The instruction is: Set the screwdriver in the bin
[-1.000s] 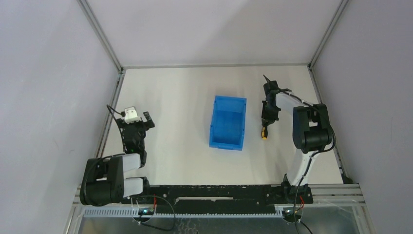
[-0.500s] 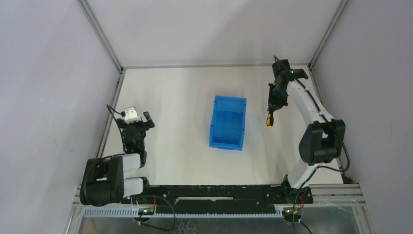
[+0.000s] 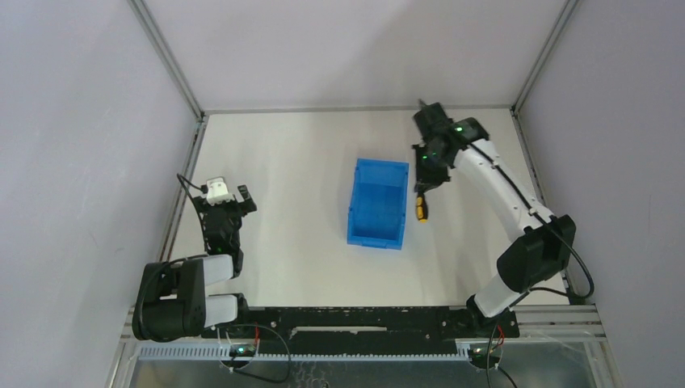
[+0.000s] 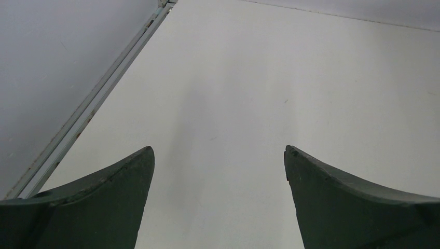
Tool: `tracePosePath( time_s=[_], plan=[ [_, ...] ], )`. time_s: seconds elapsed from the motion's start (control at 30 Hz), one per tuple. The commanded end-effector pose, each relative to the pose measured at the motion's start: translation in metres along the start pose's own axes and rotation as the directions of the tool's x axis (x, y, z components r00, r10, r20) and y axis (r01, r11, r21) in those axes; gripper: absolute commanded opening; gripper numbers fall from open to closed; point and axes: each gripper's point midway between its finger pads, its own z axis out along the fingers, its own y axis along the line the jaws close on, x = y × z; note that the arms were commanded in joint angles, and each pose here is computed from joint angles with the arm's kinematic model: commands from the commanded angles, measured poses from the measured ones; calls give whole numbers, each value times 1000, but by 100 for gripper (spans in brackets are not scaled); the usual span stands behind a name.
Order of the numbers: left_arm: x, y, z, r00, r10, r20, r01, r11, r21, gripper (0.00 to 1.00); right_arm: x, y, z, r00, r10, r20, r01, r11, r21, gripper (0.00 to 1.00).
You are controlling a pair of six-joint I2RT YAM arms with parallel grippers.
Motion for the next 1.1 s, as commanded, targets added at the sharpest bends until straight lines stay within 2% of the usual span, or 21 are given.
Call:
tracePosePath(
  time_s=[0.0,0.1,0.23,0.5,0.63,0.87,0.93,1.07],
  plan=[
    [-24,-2,7,998,5,67,-5,1000,0,100,-6,81,-12,993,-99,71,110,979,-169,0],
    [-24,-2,7,998,5,67,-5,1000,1,100,-3,108,-13,983,-167,81,181,962,-202,0],
    [-24,-2,7,998,5,68,-5,1000,-1,100,-7,120,-3,973,-206,104,224,952,-211,0],
    [-24,-3,7,998,5,67,-5,1000,1,100,1,130,71,957,-286,47,290,941,-173,0],
    [-24,-3,7,998,5,67,-5,1000,1,100,8,120,109,958,-286,-1,285,954,-97,0],
    [-23,-2,7,998,6,66,-6,1000,-1,100,23,114,158,965,-260,-31,257,965,-58,0],
    [-23,-2,7,998,5,66,-5,1000,0,100,27,112,167,967,-254,-36,253,967,-44,6],
    [-24,-3,7,998,5,68,-5,1000,1,100,26,109,170,969,-245,-31,245,969,-20,27]
  ],
)
